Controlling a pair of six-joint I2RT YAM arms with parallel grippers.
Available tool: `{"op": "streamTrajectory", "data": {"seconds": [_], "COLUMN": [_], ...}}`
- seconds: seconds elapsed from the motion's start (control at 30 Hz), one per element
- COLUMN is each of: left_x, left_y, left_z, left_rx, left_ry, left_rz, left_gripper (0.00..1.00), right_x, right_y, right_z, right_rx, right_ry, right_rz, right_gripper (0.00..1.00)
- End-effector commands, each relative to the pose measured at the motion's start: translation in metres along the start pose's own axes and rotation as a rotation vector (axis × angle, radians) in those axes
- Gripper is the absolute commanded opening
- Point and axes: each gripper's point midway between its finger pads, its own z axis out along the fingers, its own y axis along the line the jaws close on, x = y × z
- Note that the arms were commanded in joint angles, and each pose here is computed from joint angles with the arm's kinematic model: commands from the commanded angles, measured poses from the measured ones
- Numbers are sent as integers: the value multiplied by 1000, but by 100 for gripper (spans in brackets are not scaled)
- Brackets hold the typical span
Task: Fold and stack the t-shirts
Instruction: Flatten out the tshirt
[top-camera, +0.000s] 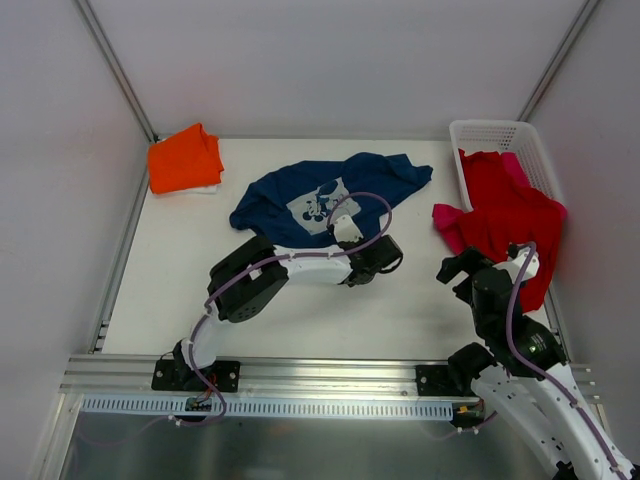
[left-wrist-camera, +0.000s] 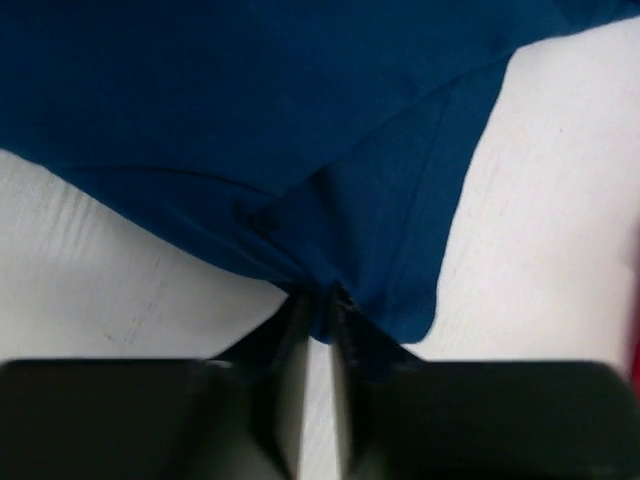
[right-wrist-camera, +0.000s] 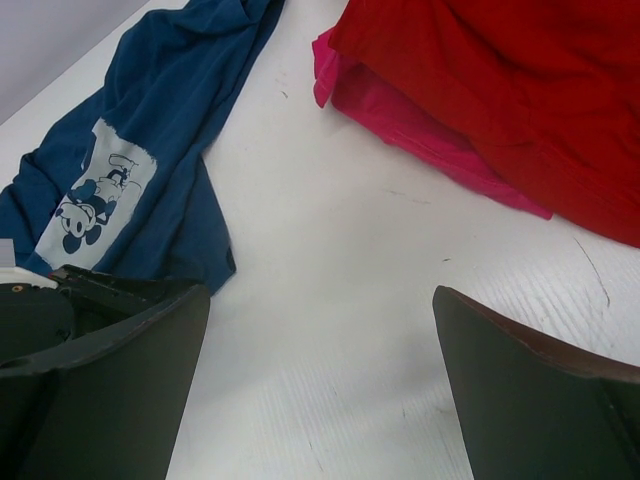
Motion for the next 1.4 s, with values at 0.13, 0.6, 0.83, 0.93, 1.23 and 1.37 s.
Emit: {"op": "streamTrajectory", "data": {"seconds": [0.13, 0.6, 0.83, 0.93, 1.23, 1.37], "left_x": [-12, -223, -267, -248, -228, -228], "left_y": [4, 1, 29, 42, 66, 77], "left_z": [13, -262, -319, -304, -284, -263], "left_rx": [-26, 362, 410, 408, 388, 277], "left_ry": [21, -431, -505, -462, -430, -472], "left_rz": [3, 294, 432, 458, 527, 603], "left_gripper": [0, 0, 0, 0, 0, 0], "right_x": [6, 16, 47, 75, 111, 111], "right_y": [-3, 6, 31, 53, 95, 138], "right_z": [5, 10, 20, 24, -1, -34], "right_rx": [13, 4, -64, -137, -198, -344], "right_ry": [2, 50, 159, 248, 327, 338], "right_rz": [-10, 17, 61, 59, -162, -152], "right_gripper": [99, 100, 99, 100, 100, 100]}}
